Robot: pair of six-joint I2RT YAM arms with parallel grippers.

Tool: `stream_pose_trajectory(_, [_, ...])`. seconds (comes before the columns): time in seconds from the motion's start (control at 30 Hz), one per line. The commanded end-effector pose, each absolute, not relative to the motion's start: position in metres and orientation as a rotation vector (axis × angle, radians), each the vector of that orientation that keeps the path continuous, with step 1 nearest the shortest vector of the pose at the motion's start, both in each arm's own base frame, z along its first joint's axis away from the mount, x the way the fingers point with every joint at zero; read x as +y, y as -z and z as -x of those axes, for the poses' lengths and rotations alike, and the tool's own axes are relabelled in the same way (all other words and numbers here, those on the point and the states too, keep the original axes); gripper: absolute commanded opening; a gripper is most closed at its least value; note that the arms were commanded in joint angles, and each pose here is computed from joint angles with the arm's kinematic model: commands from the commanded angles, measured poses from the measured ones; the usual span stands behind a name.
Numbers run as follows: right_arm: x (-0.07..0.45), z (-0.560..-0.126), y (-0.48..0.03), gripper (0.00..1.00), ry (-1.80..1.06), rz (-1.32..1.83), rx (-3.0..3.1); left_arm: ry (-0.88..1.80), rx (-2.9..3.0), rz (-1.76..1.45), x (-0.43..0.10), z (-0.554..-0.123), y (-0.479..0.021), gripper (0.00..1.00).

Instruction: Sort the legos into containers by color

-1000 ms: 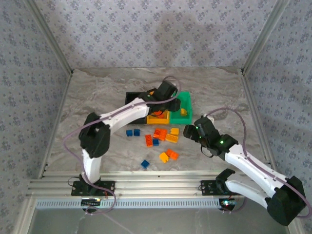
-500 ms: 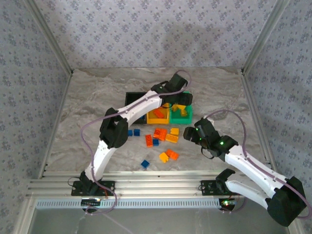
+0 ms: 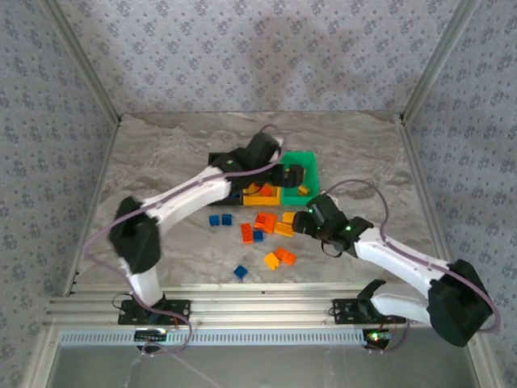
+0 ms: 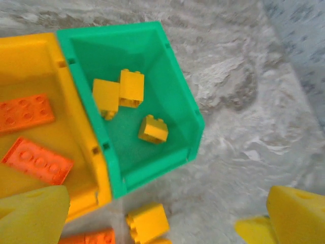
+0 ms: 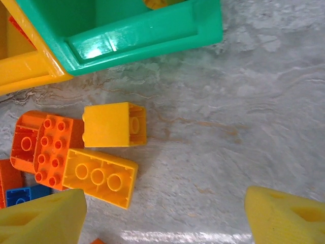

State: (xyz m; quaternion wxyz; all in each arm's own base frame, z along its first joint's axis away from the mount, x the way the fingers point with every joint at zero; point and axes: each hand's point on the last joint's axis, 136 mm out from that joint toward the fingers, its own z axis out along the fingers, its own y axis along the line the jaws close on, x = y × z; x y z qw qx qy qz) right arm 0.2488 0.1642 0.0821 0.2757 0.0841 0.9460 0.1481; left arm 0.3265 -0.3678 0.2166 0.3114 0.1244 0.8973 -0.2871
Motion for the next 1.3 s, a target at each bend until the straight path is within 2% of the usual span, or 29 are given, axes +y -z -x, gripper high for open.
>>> stream_pose_trajectory(0.0, [0.186,-0.270,-0.095,0.82,-0.449,-0.184,2.489,0.801,2.279,-0.245,-0.333,-0.304,-0.236,1.00])
stream_pose_trajectory(0.2, [0.203,-0.290,-0.081,0.79,-0.392,-0.128,2.530,0.695,2.326,-0.130,-0.252,-0.251,-0.197,1.00])
stream_pose_trajectory(0.47, [0.212,-0.300,-0.055,0.75,-0.290,-0.100,2.609,0.610,2.382,0.014,-0.189,-0.211,-0.152,1.00])
stream_pose_trajectory(0.67, [0.207,-0.302,-0.041,0.64,-0.229,-0.119,2.643,0.582,2.383,0.059,-0.170,-0.201,-0.141,1.00])
stream_pose_trajectory(0.9, [0.195,-0.294,-0.037,0.43,-0.224,-0.151,2.630,0.555,2.395,0.071,-0.164,-0.198,-0.133,1.00])
stream_pose_trajectory(1.07, [0.182,-0.280,-0.055,0.39,-0.251,-0.154,2.588,0.525,2.407,0.074,-0.160,-0.197,-0.126,1.00])
stream_pose_trajectory(1.27, [0.171,-0.265,-0.107,0.38,-0.330,-0.121,2.490,0.510,2.430,0.077,-0.157,-0.194,-0.114,1.00])
